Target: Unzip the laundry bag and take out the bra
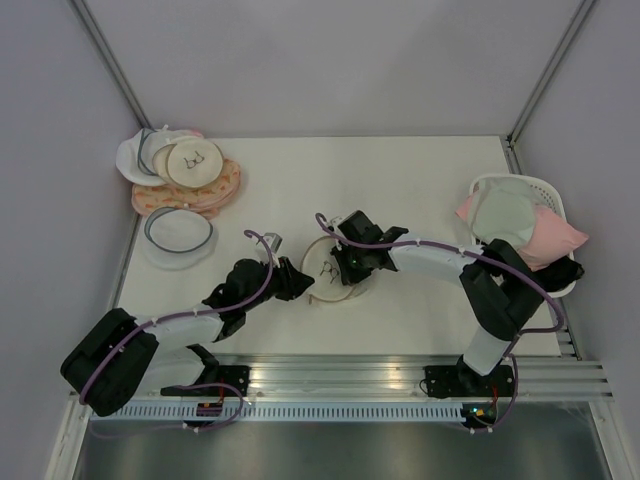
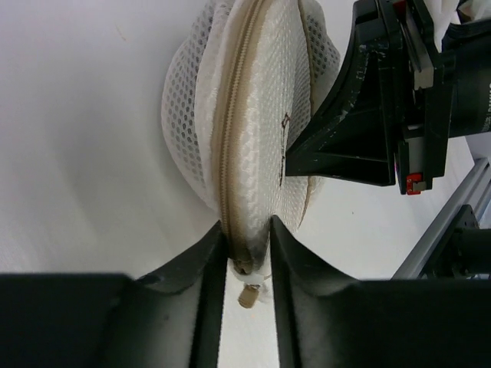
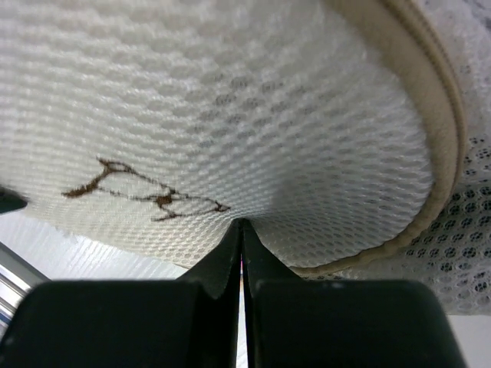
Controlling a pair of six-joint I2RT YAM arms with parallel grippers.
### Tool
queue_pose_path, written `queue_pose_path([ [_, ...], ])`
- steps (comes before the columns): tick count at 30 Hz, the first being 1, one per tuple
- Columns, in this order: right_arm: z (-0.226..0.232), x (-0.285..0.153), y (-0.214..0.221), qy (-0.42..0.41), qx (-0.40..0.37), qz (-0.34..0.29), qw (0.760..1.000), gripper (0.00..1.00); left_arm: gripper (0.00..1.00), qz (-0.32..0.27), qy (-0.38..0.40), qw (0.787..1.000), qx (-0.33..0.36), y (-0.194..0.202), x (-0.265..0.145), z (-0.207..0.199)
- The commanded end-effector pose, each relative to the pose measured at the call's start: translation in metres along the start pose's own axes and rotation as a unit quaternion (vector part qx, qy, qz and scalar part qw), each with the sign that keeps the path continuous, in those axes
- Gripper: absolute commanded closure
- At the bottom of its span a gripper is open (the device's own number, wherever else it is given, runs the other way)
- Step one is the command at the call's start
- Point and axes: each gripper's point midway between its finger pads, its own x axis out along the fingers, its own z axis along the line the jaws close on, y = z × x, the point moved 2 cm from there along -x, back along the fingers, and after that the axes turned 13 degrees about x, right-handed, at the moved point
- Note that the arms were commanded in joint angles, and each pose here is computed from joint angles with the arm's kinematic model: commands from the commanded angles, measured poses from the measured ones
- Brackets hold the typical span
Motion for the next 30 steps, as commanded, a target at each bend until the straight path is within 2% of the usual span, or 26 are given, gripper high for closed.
queue_pose_path([
  [1, 0.005, -0.012, -0.006, -0.007, -0.013, -0.017, 1.000, 0.99, 0.70, -0.031, 0.054, 0.998, 0.007, -0.014, 0.000, -0.020],
  [2, 0.005, -0.013, -0.006, -0.007, -0.012, -0.016, 1.000, 1.00, 0.83, -0.030, 0.059, 0.998, 0.005, -0.015, 0.000, -0.021],
  [4, 0.006, -0.018, -0.009, -0.007, -0.011, -0.024, 1.000, 1.00, 0.98, -0.025, 0.060, 0.998, -0.004, -0.016, 0.000, -0.023],
  [8, 0.008, -0.040, -0.019, -0.002, 0.000, -0.067, 0.998, 1.00, 0.98, -0.018, 0.045, 0.998, -0.037, -0.020, -0.001, -0.023],
  [10, 0.014, -0.061, -0.025, -0.010, -0.002, -0.098, 0.995, 0.77, 0.98, -0.027, 0.023, 0.996, -0.077, -0.022, -0.003, -0.019],
  [14, 0.021, -0.096, -0.022, -0.023, -0.006, -0.144, 0.989, 0.56, 0.98, -0.068, -0.026, 0.988, -0.137, -0.029, -0.012, -0.015],
  [15, 0.025, -0.107, -0.020, -0.037, 0.002, -0.159, 0.987, 0.55, 0.98, -0.097, -0.047, 0.981, -0.160, -0.038, -0.017, -0.010],
  [17, 0.031, -0.116, -0.015, -0.056, 0.011, -0.172, 0.983, 0.53, 0.98, -0.110, -0.065, 0.973, -0.190, -0.039, -0.021, -0.010],
  [21, 0.051, -0.121, 0.005, -0.098, 0.019, -0.189, 0.977, 0.51, 0.98, -0.161, -0.103, 0.937, -0.294, -0.052, -0.030, -0.003],
  [27, 0.088, -0.104, 0.030, -0.138, 0.017, -0.175, 0.975, 0.52, 0.98, -0.184, -0.116, 0.902, -0.373, -0.067, -0.024, -0.015],
  [30, 0.103, -0.094, 0.039, -0.152, 0.013, -0.168, 0.974, 0.52, 0.98, -0.176, -0.102, 0.898, -0.390, -0.066, -0.017, -0.025],
])
